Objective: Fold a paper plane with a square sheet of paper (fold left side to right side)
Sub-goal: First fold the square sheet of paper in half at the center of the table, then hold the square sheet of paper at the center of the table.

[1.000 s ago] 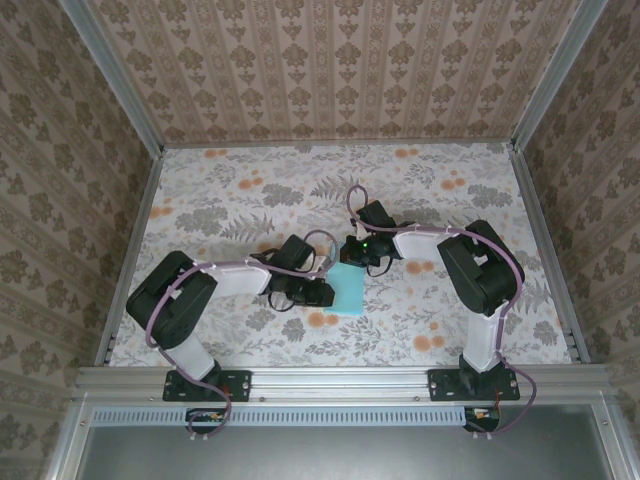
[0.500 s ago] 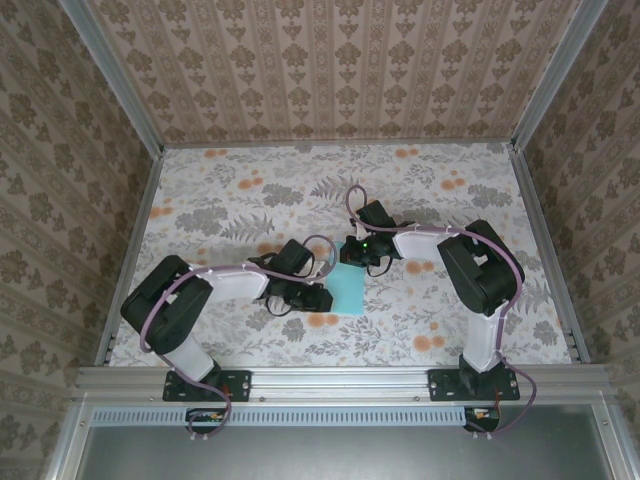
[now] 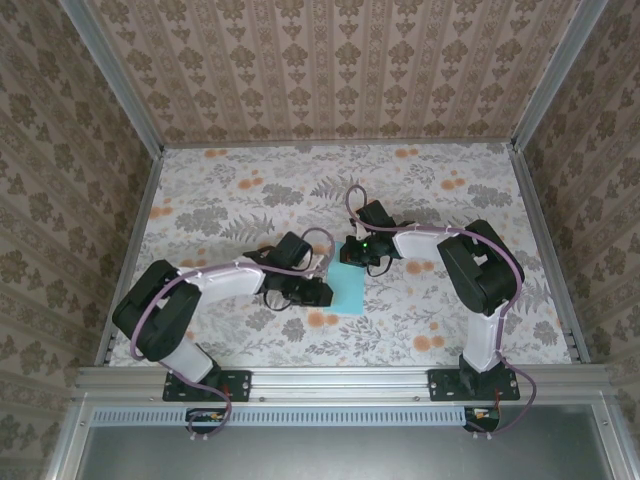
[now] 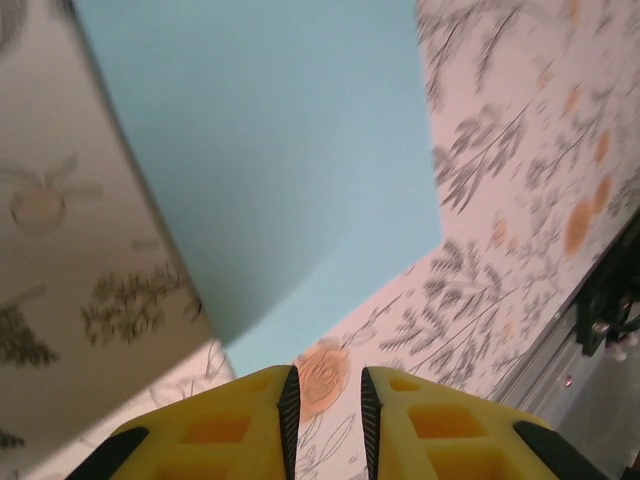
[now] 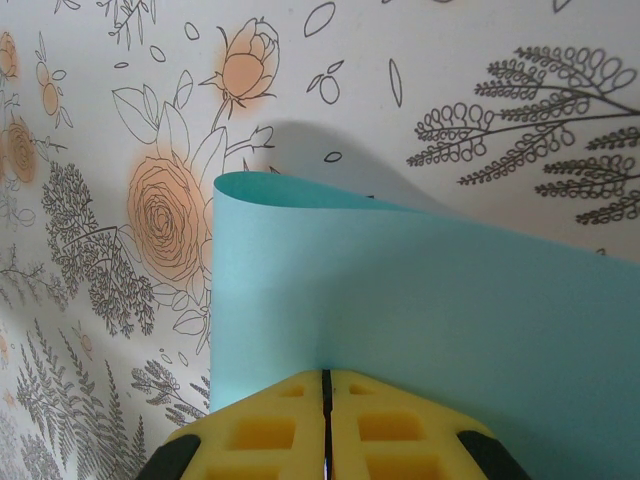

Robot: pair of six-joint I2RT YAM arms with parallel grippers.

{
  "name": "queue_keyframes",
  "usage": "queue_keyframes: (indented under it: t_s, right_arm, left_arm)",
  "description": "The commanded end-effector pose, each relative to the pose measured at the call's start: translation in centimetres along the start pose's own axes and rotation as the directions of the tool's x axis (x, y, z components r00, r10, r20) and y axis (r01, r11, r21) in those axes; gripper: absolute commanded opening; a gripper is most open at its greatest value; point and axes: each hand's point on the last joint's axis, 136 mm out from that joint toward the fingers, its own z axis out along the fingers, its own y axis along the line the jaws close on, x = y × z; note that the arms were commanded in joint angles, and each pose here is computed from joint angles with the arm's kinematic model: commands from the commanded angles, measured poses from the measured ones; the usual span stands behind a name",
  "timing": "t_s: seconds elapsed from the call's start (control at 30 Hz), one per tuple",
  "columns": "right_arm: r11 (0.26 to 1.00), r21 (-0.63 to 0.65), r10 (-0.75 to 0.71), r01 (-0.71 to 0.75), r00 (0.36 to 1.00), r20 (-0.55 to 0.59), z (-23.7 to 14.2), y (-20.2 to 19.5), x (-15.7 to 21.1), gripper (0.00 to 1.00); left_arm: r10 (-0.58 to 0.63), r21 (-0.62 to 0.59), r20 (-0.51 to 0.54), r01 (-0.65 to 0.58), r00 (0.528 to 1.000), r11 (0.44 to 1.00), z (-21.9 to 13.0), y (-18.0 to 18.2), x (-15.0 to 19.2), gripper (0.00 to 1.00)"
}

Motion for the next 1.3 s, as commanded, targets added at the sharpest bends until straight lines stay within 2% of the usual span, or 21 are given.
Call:
queue_keyframes:
  t_s: [0.0, 0.33, 0.9, 1.1, 1.27]
  right_arm:
    - [0.989, 0.142, 0.047, -0.036, 0.996, -0.073, 1.2, -4.1, 2.2, 0.08]
    - [0.99, 0.137, 0.045, -0.035, 0.996, -0.073, 1.1, -3.9, 2.2, 0.08]
    - [0.997, 0.075, 0.018, -0.016, 1.0, -0.023, 0.1, -1.7, 0.4, 0.1]
    - [0.999, 0.04, -0.004, 0.002, 0.998, 0.066, -2.6, 0.2, -1.7, 0.14]
    - [0.998, 0.064, -0.024, 0.016, 0.991, 0.135, -6.2, 0.4, -2.1, 0.22]
  left_arm:
    - [0.035, 0.019, 0.027, -0.035, 0.999, 0.999, -0.1, -0.5, -2.1, 0.26]
    - [0.041, 0.026, 0.008, -0.041, 0.999, 0.999, 2.5, 0.0, -4.8, 0.26]
    - [-0.027, -0.029, -0.051, 0.025, 0.998, 0.999, 4.5, 2.6, -2.5, 0.26]
    - [-0.046, -0.044, -0.066, 0.043, 0.997, 0.998, 4.8, 3.2, -1.8, 0.26]
    - [-0.051, -0.043, -0.062, 0.049, 0.997, 0.998, 4.8, 3.2, -1.8, 0.26]
